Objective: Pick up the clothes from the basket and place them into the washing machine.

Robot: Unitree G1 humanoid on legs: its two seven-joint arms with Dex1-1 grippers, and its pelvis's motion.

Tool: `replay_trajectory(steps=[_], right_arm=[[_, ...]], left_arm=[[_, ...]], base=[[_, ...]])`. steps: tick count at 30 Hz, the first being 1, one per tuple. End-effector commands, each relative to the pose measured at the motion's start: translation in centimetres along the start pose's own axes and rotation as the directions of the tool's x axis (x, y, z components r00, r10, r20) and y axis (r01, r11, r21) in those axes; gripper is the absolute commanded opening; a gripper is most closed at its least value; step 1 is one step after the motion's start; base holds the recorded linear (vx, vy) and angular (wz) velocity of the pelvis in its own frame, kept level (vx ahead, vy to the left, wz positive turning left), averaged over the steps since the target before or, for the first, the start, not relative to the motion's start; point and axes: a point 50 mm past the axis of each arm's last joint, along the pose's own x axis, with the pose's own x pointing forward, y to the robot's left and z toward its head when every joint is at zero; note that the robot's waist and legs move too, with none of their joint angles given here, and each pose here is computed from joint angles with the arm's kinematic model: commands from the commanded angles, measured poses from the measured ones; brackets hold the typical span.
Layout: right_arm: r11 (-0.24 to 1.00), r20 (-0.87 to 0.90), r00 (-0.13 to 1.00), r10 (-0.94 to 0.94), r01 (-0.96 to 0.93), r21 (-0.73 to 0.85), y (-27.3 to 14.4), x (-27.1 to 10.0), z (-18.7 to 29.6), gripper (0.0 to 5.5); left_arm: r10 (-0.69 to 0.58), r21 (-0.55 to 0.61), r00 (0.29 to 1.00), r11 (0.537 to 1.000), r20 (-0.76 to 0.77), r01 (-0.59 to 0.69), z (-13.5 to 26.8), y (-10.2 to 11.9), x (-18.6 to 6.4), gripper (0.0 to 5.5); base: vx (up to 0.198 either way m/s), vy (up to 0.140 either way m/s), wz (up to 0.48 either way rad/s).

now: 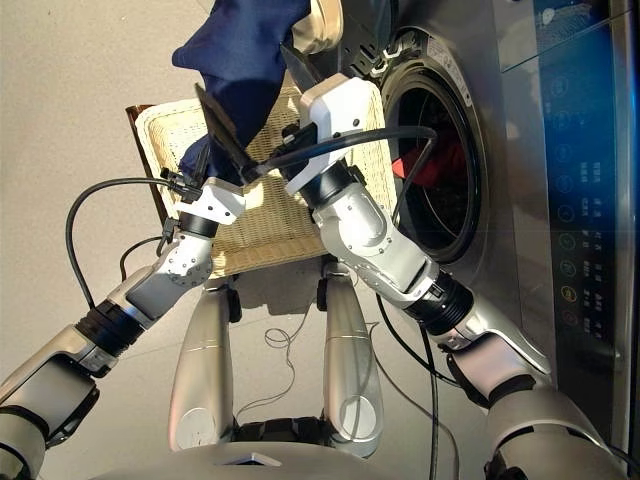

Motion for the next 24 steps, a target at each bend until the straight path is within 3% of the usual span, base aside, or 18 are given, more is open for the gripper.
replay_trajectory(steps=[1, 2, 5, 11, 24], right_arm=[[0.997, 0.207, 0.978, 0.012, 0.004, -0.076, -0.3, 0.2, 4.0, 5.50], [0.997, 0.214, 0.977, 0.010, 0.008, -0.080, -0.3, -0.1, 4.2, 5.50], [0.990, 0.210, 0.977, -0.041, 0.067, -0.122, -1.4, -0.7, 4.2, 5.50], [0.993, 0.193, 0.979, -0.070, 0.087, -0.081, -1.5, -0.9, 3.8, 5.50], [0.998, 0.132, 0.990, 0.053, -0.048, -0.040, 0.3, -0.1, 2.9, 5.50]], left_arm=[[0.138, -0.122, 0.977, 0.985, 0.162, -0.118, 3.6, 0.4, 1.5, 0.00], [0.120, -0.134, 0.954, 0.987, 0.275, -0.085, 5.8, 0.9, 1.7, 0.00], [0.124, -0.150, 0.928, 0.986, 0.351, -0.075, 7.5, 2.1, 1.5, 0.00], [0.203, -0.220, 0.928, 0.966, 0.313, -0.137, 7.4, 2.9, 2.0, 0.00], [0.180, -0.232, 0.918, 0.968, 0.355, -0.100, 8.5, 2.9, 2.4, 0.00]], base=[[0.000, 0.000, 0.000], [0.000, 0.000, 0.000], [0.000, 0.000, 0.000], [0.000, 0.000, 0.000], [0.000, 0.000, 0.000]])
